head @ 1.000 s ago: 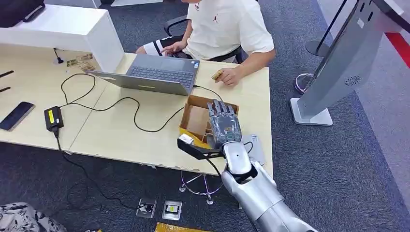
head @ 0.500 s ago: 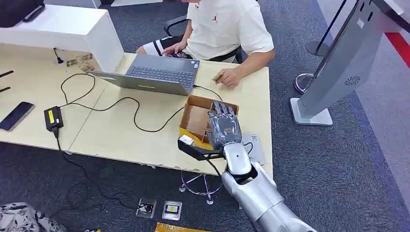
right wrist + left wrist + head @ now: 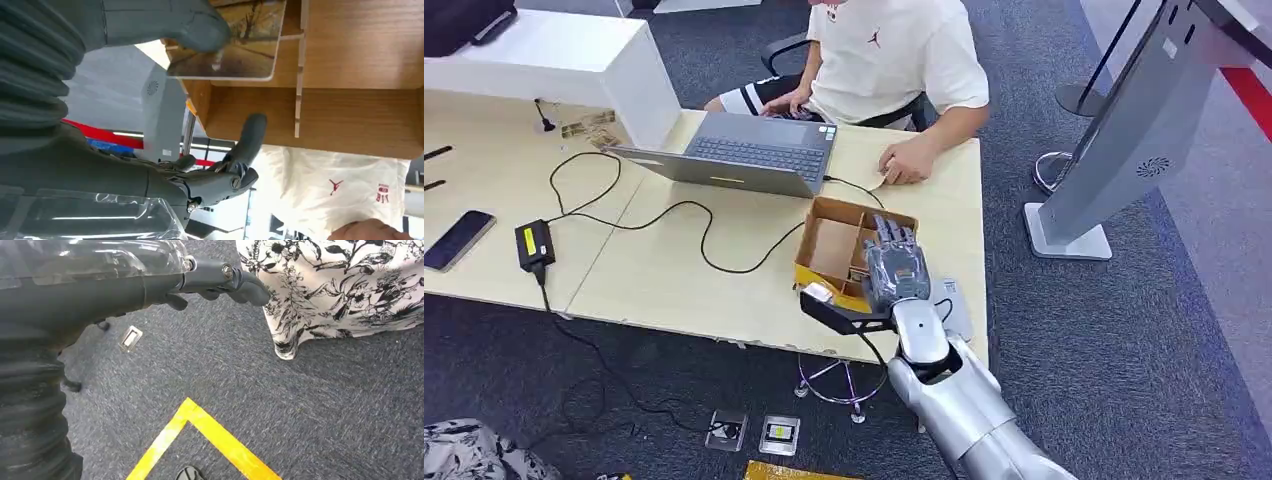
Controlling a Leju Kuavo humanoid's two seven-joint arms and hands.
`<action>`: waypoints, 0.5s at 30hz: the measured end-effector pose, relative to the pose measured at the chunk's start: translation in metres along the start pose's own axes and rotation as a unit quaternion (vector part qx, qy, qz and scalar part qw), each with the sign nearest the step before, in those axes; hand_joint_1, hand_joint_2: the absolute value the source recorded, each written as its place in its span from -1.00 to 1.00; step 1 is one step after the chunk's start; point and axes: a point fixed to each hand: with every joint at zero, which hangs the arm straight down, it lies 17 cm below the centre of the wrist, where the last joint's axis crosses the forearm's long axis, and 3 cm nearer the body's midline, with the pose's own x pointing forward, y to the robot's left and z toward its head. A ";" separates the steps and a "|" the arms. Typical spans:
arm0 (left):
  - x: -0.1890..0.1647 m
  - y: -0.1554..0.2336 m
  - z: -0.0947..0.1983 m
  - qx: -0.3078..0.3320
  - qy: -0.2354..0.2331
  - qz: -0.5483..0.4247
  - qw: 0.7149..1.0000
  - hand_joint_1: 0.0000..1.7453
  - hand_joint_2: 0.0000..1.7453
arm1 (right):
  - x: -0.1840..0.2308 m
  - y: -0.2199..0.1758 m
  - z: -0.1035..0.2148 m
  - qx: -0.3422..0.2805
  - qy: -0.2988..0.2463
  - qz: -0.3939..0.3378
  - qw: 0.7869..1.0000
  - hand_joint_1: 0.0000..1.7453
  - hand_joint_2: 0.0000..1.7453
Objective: Pass the card to the sensor for recognition and then transmit it.
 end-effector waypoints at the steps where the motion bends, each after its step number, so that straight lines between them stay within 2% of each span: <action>1: 0.000 0.001 -0.001 -0.002 0.000 0.000 1.000 -1.00 1.00 | 0.000 0.001 0.000 0.001 0.000 0.000 1.000 -0.04 1.00; 8: 0.002 0.010 -0.006 0.002 0.000 -0.001 1.000 -1.00 1.00 | 0.000 0.006 0.002 0.011 0.001 0.001 1.000 0.04 1.00; 9: 0.002 0.011 -0.006 0.002 0.000 -0.001 1.000 -1.00 1.00 | 0.000 0.007 0.002 0.012 0.001 0.001 1.000 0.20 1.00; 13: 0.002 0.012 -0.007 0.003 0.000 0.000 1.000 -1.00 1.00 | 0.000 0.009 0.002 0.017 0.000 0.001 1.000 0.34 1.00; 15: 0.002 0.012 -0.007 0.003 0.001 0.001 1.000 -1.00 1.00 | 0.000 0.009 0.002 0.019 0.000 0.001 1.000 0.92 1.00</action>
